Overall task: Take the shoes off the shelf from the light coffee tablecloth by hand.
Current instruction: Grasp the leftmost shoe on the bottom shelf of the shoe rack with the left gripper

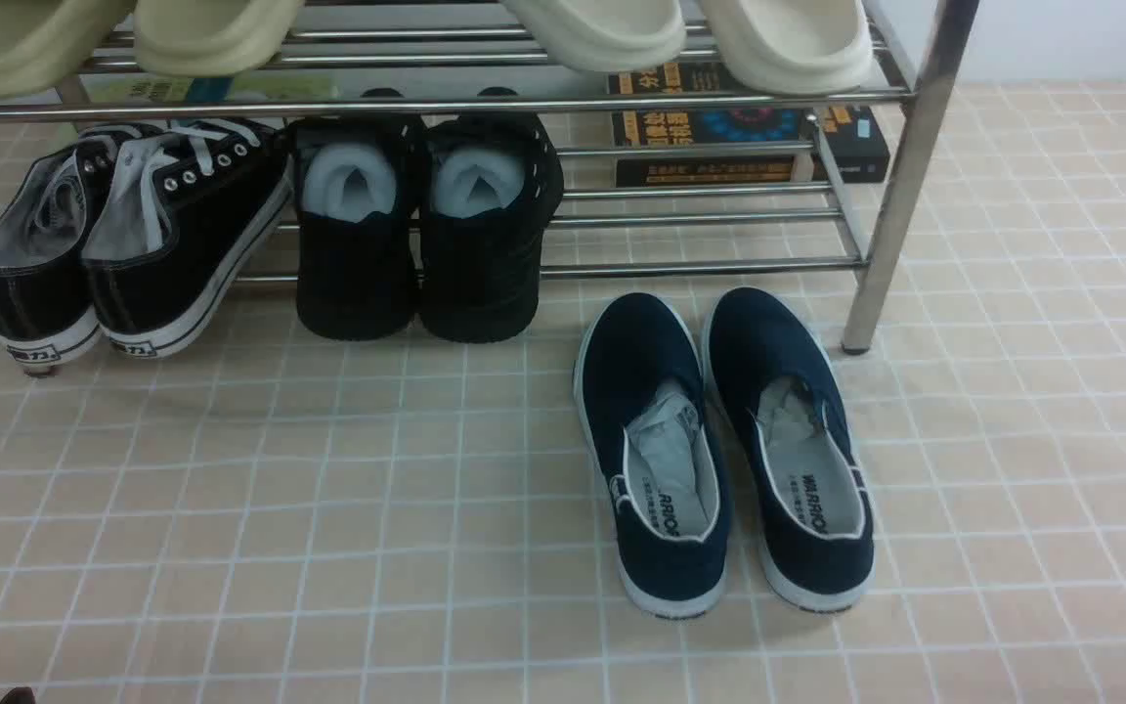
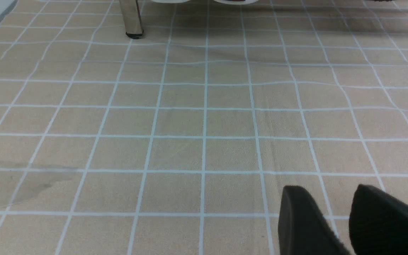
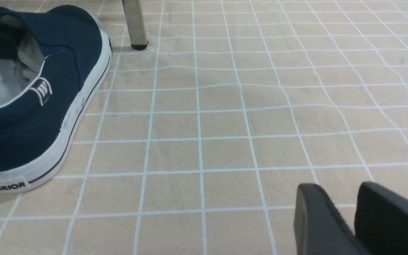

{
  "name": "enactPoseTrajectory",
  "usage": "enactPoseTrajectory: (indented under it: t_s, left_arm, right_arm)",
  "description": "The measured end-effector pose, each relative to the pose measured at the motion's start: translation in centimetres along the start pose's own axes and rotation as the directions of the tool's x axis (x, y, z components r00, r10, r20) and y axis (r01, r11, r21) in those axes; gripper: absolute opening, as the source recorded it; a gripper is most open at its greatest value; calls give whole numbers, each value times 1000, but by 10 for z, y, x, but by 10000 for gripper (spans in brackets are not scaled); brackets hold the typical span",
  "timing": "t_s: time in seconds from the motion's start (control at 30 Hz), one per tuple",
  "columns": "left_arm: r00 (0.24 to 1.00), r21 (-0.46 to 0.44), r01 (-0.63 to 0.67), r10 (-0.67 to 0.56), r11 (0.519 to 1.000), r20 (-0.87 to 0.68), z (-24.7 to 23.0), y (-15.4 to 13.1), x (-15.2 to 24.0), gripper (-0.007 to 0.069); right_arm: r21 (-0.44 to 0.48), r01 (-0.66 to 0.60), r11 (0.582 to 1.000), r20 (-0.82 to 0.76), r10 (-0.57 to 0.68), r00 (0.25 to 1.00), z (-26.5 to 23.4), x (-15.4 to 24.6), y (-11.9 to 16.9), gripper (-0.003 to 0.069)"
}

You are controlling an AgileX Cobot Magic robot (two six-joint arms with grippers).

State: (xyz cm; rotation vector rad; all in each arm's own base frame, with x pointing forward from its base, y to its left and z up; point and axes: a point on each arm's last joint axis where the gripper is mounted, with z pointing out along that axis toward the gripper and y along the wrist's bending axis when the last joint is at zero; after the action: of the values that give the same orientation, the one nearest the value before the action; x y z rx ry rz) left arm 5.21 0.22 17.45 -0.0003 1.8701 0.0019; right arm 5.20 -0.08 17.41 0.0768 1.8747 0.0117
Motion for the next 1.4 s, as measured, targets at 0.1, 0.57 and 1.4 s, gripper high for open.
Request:
enactPoseTrajectory:
  t_s: [0.1,0.57,1.4]
  left_arm:
    - [1000,0,0,0,1000,0,0,0,0,242]
    - [1000,0,0,0,1000,0,0,0,0,242]
    - [952,69,306,-305,950,-17,0,-7,0,243]
  right_arm:
    - [0,0,1000,0,0,1000,0,0,0,203]
    - [0,1,1000,0,-1,1000,0,0,0,218]
    - [0,1,1000,-1,-1,1000,0,0,0,237]
